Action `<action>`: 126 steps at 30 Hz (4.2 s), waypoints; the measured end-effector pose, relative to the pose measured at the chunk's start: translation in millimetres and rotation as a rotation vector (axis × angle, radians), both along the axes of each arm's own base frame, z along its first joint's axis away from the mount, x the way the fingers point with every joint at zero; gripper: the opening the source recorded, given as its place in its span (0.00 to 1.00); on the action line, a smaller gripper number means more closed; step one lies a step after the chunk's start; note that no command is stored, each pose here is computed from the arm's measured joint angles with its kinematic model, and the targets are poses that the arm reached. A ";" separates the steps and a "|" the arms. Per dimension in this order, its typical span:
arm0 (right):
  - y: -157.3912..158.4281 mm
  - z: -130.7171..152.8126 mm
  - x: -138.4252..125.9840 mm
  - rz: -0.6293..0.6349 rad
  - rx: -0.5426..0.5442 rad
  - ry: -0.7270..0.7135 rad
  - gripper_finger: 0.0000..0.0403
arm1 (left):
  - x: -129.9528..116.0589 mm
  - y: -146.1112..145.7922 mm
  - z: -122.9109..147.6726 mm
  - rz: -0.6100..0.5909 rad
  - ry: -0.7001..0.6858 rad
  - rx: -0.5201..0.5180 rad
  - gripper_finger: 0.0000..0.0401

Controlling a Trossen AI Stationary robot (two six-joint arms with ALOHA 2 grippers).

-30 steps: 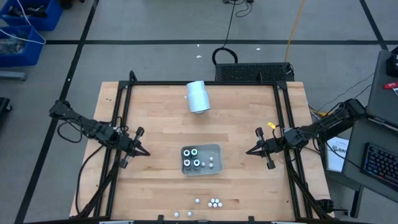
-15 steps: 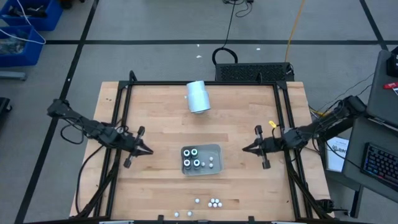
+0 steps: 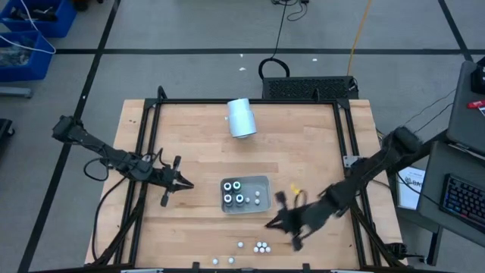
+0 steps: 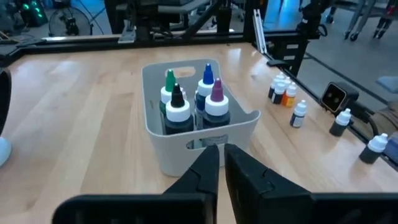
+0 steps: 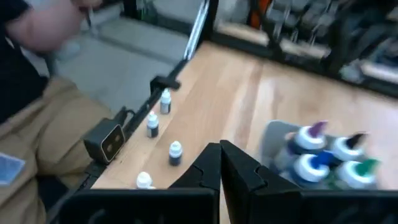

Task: Pick & Place food coloring
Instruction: Put the small blue food coloring into the gray bin

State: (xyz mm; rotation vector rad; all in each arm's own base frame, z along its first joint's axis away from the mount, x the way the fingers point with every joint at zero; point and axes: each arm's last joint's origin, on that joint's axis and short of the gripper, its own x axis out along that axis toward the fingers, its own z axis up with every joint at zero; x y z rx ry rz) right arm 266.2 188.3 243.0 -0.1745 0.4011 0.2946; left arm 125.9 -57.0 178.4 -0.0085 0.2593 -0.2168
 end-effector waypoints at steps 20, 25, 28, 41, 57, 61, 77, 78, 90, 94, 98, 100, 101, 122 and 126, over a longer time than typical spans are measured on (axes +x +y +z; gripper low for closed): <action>72.6 -27.7 133.9 0.023 -0.022 0.322 0.05 | 2.8 -1.5 7.7 -0.024 -0.100 0.057 0.10; 77.1 -48.5 140.8 0.023 -0.027 0.327 0.18 | 2.8 -1.5 7.7 -0.026 -0.102 0.064 0.10; 78.4 -58.9 142.6 0.021 -0.037 0.343 0.28 | 2.8 -1.5 7.7 -0.030 -0.107 0.083 0.10; 73.5 -78.3 136.7 0.002 -0.062 0.400 0.44 | 2.9 -1.6 8.1 -0.034 -0.114 0.101 0.10; 68.7 -87.0 134.5 -0.019 -0.060 0.430 0.38 | 2.9 -1.6 8.4 -0.034 -0.116 0.101 0.10; 68.6 -87.5 134.5 -0.019 -0.060 0.429 0.36 | 2.9 -1.6 8.4 -0.034 -0.116 0.101 0.10; 64.5 -100.0 131.6 -0.019 -0.053 0.425 0.23 | 2.9 -1.6 8.5 -0.035 -0.118 0.110 0.10; 64.0 -100.2 131.7 -0.021 -0.054 0.427 0.20 | 2.9 -1.6 8.5 -0.035 -0.118 0.110 0.10; 64.7 -75.9 127.0 0.014 -0.069 0.377 0.11 | 2.9 -1.6 8.5 -0.035 -0.118 0.110 0.10; 62.5 -37.9 110.2 0.001 -0.115 0.347 0.12 | 2.9 -1.6 8.5 -0.038 -0.121 0.122 0.10; 50.7 4.8 82.9 -0.064 -0.194 0.300 0.12 | 2.9 -1.6 8.5 -0.038 -0.121 0.123 0.10; 39.9 18.2 64.6 -0.102 -0.195 0.264 0.12 | 2.9 -1.6 8.5 -0.039 -0.122 0.125 0.10; 33.5 24.4 54.9 -0.120 -0.175 0.238 0.12 | 2.9 -1.6 8.5 -0.038 -0.122 0.125 0.10; -77.5 -80.3 -92.8 -0.378 0.196 -0.250 0.12 | 3.3 -1.7 11.0 -0.042 -0.155 0.157 0.10; -78.6 -82.6 -94.2 -0.374 0.170 -0.248 0.12 | 3.8 -1.9 15.6 -0.038 -0.200 0.143 0.10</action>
